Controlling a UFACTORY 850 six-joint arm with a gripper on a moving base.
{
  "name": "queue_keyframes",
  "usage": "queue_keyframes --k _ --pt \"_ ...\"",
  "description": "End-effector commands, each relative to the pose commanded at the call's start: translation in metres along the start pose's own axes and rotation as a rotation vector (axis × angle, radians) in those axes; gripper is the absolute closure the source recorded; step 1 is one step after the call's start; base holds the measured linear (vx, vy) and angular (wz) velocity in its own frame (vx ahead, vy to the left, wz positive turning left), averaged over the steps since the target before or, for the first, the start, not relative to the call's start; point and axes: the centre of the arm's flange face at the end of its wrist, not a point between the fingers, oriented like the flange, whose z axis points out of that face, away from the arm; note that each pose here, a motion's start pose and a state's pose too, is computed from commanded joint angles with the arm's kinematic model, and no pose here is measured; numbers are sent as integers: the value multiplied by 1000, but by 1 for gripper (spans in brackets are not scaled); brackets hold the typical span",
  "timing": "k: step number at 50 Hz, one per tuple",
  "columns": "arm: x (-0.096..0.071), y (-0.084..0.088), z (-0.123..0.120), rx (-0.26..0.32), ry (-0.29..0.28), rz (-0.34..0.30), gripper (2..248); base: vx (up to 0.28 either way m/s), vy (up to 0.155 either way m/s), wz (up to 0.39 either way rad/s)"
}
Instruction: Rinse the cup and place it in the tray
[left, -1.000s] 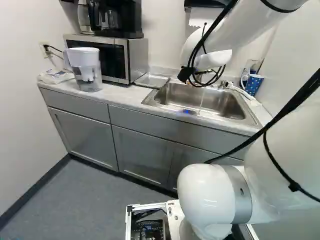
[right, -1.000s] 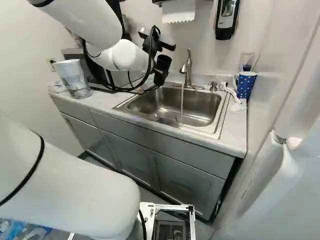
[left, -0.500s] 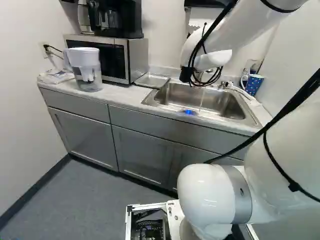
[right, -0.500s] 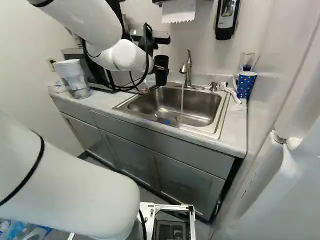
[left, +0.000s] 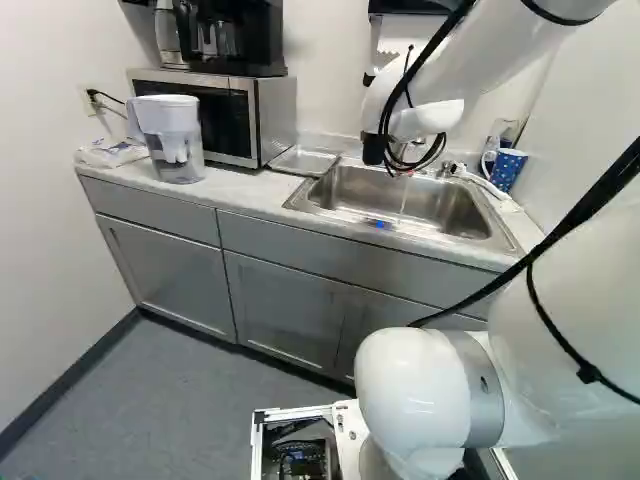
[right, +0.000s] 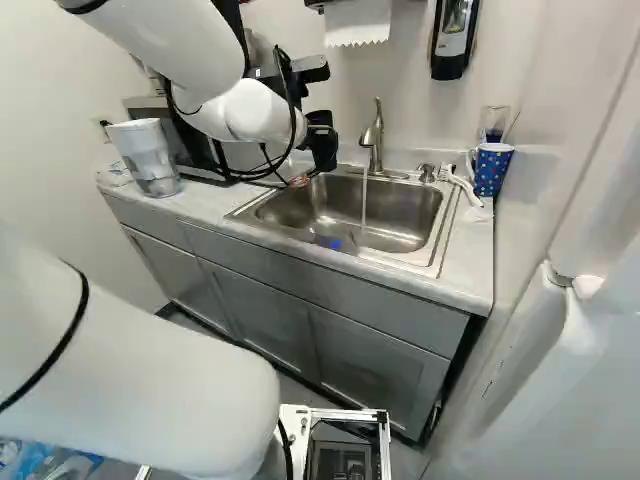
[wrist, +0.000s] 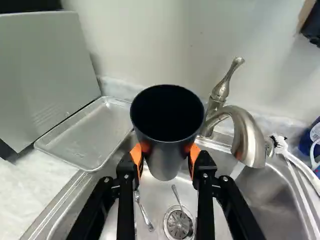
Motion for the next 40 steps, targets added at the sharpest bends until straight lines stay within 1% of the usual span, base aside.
queue_keyframes --k 30,35,40 --pt "0 0 0 0 0 0 137 0 0 0" --pt "1 -2 0 5 2 -2 137 0 0 0" --pt "6 -7 1 17 9 -7 137 0 0 0"
